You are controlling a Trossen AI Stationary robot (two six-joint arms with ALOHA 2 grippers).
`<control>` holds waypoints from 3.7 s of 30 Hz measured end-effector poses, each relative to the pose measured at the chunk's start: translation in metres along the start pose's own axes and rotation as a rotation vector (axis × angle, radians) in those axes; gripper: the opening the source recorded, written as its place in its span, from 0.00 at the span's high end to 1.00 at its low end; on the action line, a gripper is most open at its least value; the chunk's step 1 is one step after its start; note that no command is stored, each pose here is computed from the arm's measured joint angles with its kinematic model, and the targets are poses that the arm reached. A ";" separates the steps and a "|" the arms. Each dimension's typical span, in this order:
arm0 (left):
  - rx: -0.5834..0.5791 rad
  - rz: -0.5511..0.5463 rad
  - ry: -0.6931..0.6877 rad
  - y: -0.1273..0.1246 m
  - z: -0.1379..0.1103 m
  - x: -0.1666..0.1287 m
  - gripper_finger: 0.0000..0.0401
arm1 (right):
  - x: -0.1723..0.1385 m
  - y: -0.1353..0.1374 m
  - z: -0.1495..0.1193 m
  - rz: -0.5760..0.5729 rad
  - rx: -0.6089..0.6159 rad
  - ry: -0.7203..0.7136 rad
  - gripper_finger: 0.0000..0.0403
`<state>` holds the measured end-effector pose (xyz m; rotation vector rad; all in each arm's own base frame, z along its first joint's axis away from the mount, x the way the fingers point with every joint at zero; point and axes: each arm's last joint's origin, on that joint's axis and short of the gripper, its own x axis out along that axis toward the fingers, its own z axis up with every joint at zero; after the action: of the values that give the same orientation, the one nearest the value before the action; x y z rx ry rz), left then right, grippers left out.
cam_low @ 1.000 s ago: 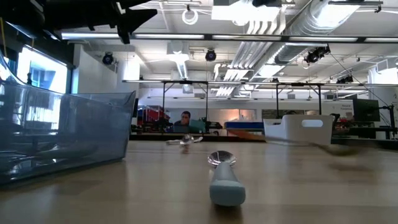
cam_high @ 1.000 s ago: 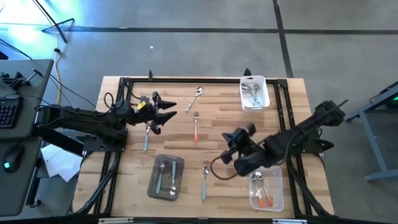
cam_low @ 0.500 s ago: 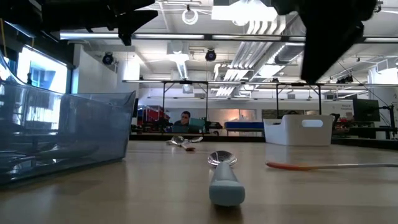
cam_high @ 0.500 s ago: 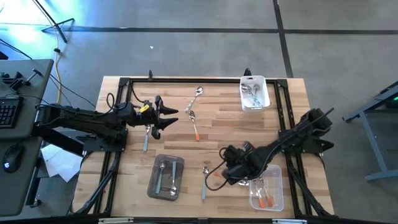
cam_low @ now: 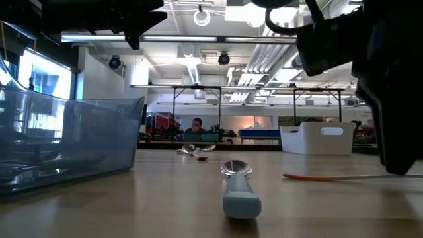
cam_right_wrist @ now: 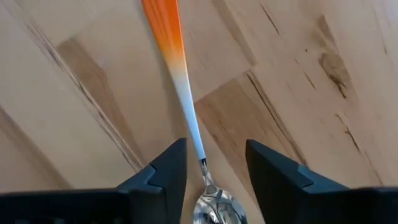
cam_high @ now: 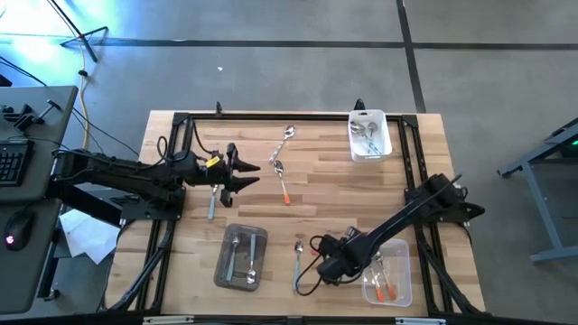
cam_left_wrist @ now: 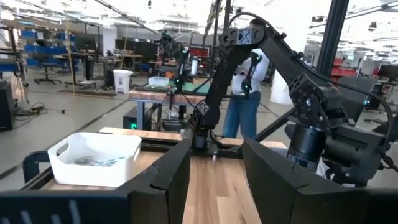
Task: Sort silverware by color (type)
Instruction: Put the top orange spoon into the transparent bin, then adjust the black bin
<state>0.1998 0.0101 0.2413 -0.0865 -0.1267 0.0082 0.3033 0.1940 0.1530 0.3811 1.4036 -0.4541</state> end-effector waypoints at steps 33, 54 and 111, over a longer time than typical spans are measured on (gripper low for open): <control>-0.012 -0.014 0.035 -0.003 -0.004 0.000 0.67 | -0.071 0.038 0.029 0.186 -0.056 -0.005 0.99; 0.033 -0.073 0.040 -0.015 -0.005 0.000 0.67 | -0.103 -0.004 -0.099 -0.100 0.531 0.206 1.00; 0.191 0.011 0.559 -0.077 -0.032 -0.044 1.00 | 0.016 -0.056 0.126 0.292 -0.265 -0.751 1.00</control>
<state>0.1605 -0.0699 0.2111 0.1033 0.4330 0.0072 0.3828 0.0799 0.1548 0.1618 0.6488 -0.1346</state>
